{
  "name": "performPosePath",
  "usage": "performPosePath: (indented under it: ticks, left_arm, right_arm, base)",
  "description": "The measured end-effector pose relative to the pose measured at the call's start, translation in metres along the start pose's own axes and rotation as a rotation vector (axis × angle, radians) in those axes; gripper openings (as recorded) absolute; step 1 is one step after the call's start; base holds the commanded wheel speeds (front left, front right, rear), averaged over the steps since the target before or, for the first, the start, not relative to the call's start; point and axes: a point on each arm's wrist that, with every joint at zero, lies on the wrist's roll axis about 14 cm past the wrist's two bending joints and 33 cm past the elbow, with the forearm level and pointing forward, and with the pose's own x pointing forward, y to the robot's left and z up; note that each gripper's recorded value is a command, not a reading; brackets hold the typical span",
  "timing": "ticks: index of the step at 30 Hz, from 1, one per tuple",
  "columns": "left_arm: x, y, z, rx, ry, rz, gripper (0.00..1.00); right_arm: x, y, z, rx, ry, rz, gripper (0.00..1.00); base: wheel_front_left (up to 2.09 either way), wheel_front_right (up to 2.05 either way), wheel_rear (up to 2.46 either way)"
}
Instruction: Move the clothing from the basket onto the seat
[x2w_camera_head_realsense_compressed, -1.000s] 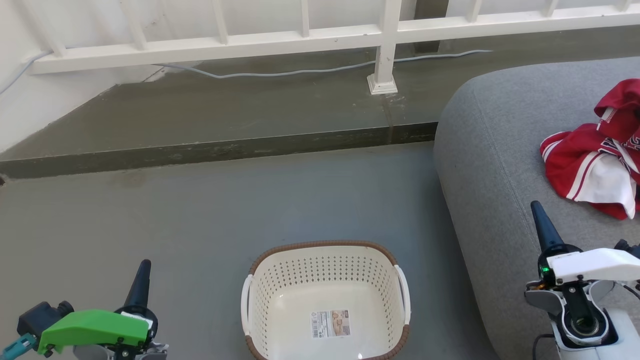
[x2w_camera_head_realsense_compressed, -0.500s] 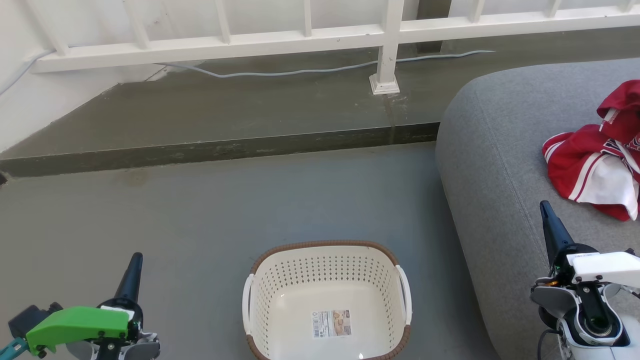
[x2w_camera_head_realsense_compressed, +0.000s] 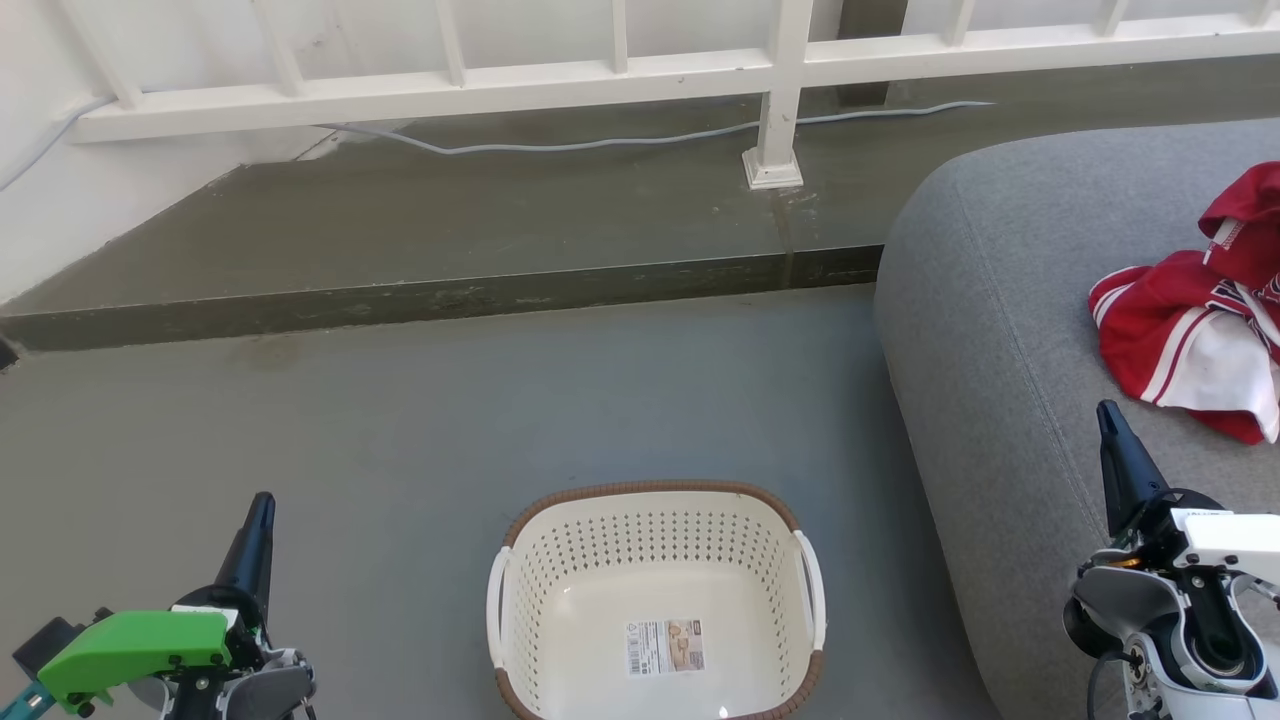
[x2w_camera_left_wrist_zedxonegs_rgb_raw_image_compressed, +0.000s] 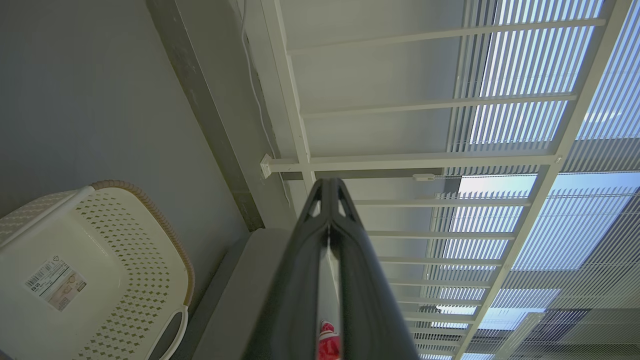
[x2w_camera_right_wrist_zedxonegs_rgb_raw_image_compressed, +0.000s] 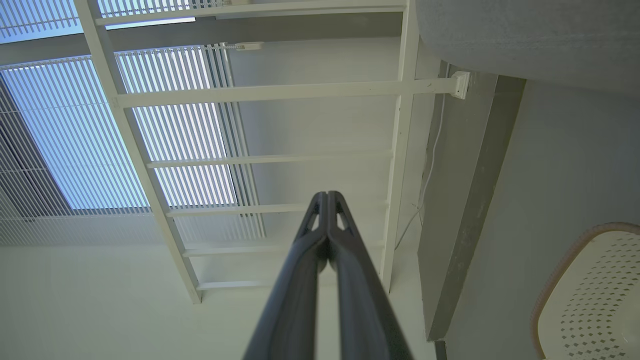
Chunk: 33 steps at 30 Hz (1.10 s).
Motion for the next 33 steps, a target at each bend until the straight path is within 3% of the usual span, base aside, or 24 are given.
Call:
performPosePath:
  ticks: [33]
  left_arm:
    - [0.0019, 0.0010, 0.0002, -0.002, -0.002, 0.004, 0.00]
  right_arm:
    - [0.0001, 0.0004, 0.0001, 0.004, -0.001, 0.001, 0.00]
  base:
    - [0.00, 0.00, 0.00]
